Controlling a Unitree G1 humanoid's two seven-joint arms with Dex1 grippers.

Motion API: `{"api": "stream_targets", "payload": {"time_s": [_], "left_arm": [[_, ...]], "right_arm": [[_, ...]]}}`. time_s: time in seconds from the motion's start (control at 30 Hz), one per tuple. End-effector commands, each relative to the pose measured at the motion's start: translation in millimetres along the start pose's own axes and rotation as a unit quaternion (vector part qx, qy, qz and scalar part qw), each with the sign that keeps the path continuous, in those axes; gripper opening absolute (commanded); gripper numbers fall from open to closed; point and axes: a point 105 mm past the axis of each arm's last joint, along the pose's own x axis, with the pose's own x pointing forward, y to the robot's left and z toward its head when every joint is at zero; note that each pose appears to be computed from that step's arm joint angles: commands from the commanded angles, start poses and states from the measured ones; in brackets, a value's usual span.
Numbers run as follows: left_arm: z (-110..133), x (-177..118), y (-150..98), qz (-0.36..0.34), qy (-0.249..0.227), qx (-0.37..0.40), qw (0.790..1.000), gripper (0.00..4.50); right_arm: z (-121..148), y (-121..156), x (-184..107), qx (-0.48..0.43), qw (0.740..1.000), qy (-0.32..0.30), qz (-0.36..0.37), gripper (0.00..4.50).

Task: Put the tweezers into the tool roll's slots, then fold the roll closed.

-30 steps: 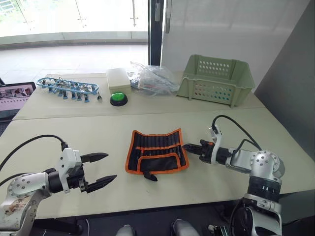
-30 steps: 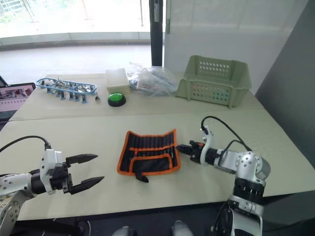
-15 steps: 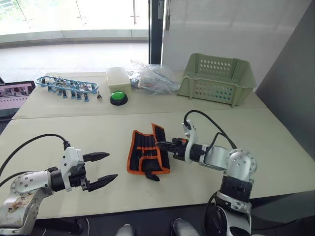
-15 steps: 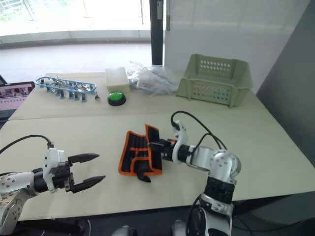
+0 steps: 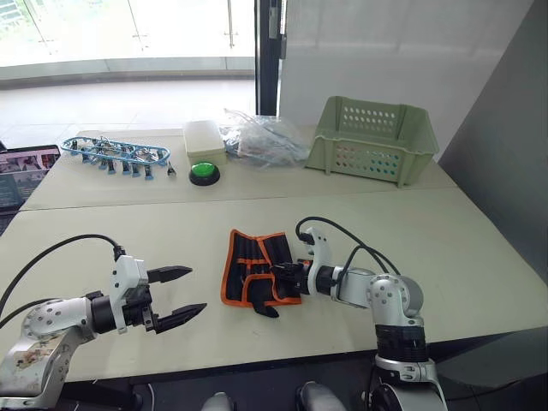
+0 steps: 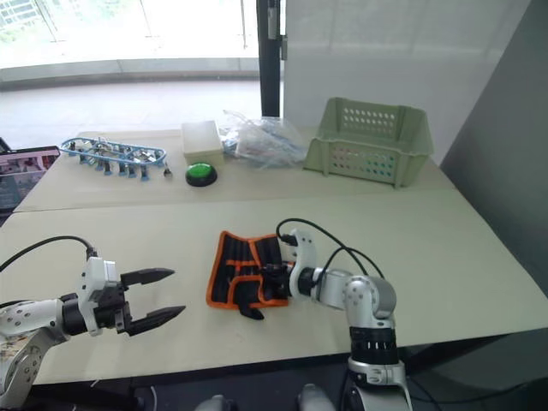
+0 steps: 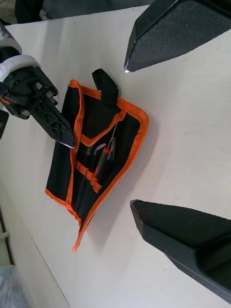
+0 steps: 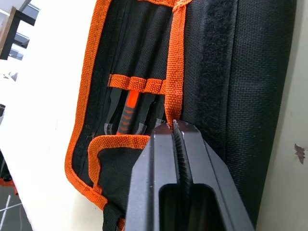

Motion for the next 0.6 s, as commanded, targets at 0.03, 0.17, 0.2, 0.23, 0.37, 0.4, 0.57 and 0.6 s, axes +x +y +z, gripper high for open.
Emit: {"api": "stream_targets", "payload": {"time_s": [0.03,0.17,0.2,0.23,0.37,0.4,0.57,0.6], "left_arm": [[6,5,-5,-0.002,-0.016,-0.009,1.000,4.50],[4,8,-6,0.001,-0.017,-0.035,0.999,4.50],[2,9,-6,0.002,-0.017,-0.043,0.999,4.50],[1,10,-6,0.004,-0.017,-0.051,0.999,4.50],[1,22,-1,0.020,-0.040,-0.116,0.992,4.50],[1,26,0,0.024,-0.047,-0.135,0.989,4.50],[0,38,2,0.033,-0.059,-0.167,0.984,4.50],[0,41,1,0.032,-0.061,-0.171,0.983,4.50]], "right_arm": [[25,14,-10,-0.018,0.998,-0.043,0.041,1.55],[48,27,-27,-0.095,0.990,-0.070,0.079,2.17],[51,29,-31,-0.119,0.986,-0.074,0.087,2.17],[55,31,-34,-0.137,0.983,-0.082,0.096,2.17],[50,26,-39,-0.247,0.958,-0.085,0.119,1.94],[45,24,-39,-0.275,0.950,-0.080,0.127,1.65],[31,0,-26,-0.367,0.921,-0.067,0.111,0.05],[29,-7,-23,-0.376,0.919,-0.063,0.103,0.05]]}}
